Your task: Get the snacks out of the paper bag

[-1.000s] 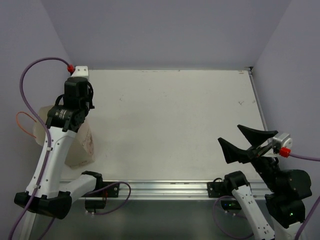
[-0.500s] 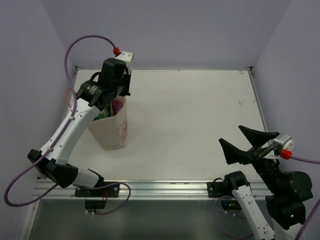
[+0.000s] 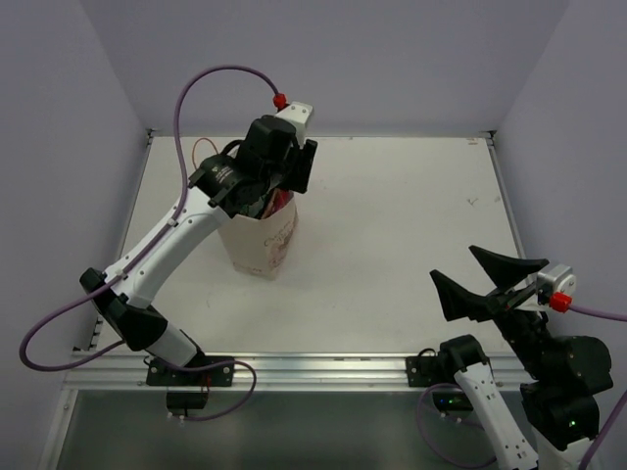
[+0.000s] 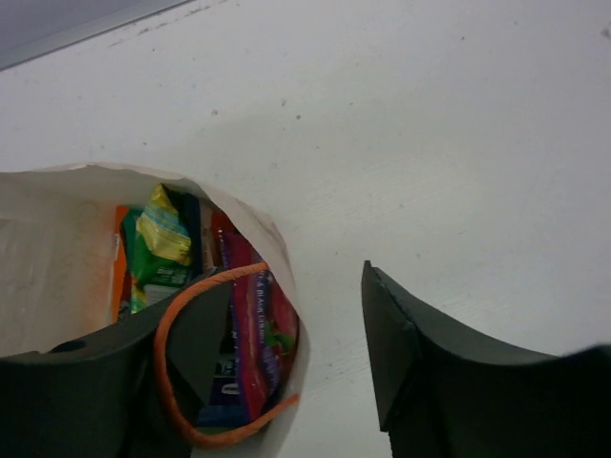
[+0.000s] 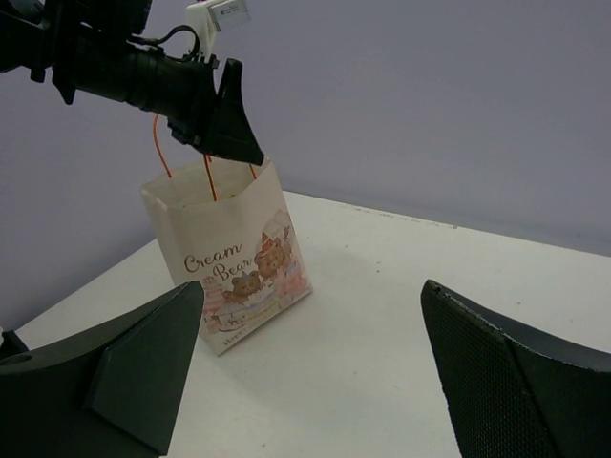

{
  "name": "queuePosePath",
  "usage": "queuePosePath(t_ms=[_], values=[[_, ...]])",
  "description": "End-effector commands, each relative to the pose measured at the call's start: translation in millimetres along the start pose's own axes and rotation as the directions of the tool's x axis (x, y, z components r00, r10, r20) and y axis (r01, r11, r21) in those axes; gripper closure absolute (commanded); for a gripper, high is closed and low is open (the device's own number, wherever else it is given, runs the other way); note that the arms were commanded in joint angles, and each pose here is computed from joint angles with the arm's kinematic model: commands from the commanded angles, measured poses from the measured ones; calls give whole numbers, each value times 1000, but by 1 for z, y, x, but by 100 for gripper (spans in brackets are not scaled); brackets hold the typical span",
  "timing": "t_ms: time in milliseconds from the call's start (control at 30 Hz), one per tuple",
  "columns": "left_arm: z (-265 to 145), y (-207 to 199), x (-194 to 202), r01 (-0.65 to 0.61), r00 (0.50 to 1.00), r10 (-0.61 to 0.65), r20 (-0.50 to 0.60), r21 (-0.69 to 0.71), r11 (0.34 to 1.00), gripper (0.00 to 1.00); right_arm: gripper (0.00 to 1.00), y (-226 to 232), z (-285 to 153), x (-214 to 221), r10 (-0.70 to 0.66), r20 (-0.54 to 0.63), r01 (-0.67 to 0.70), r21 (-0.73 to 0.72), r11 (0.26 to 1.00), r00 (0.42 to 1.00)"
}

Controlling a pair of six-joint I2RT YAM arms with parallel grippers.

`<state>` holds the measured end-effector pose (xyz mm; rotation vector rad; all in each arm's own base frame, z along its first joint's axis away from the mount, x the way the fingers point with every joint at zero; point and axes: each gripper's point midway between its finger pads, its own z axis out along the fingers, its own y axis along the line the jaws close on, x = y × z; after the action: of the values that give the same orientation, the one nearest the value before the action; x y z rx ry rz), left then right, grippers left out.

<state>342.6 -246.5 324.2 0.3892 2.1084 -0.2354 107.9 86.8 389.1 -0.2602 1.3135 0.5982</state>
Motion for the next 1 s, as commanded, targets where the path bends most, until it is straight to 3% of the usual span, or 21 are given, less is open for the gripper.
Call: queuePosePath(t_ms=[0, 67, 233, 367, 667, 967], values=[[-34, 2, -56, 68, 982, -72, 176, 28, 997, 34, 1, 0, -2, -10, -16, 21, 16, 9, 1000, 1000], [-44, 1, -64, 63, 977, -71, 200, 48, 997, 20, 1, 0, -1, -10, -15, 16, 15, 7, 1000, 1000], [-74, -1, -87, 66, 958, -91, 273, 99, 993, 10, 1, -1, 0, -11, -16, 8, 15, 13, 1000, 1000], [-85, 15, -94, 66, 945, -75, 319, 38, 997, 9, 1, -1, 0, -11, -19, 9, 18, 16, 1000, 1000], [-42, -26, -49, 84, 981, -115, 155, 191, 978, 14, 1, -2, 0, -12, -23, 4, 23, 20, 1000, 1000], [-29, -46, 10, 77, 994, -91, 61, 202, 976, 14, 1, -1, 1, -4, -17, -17, 17, 7, 1000, 1000]])
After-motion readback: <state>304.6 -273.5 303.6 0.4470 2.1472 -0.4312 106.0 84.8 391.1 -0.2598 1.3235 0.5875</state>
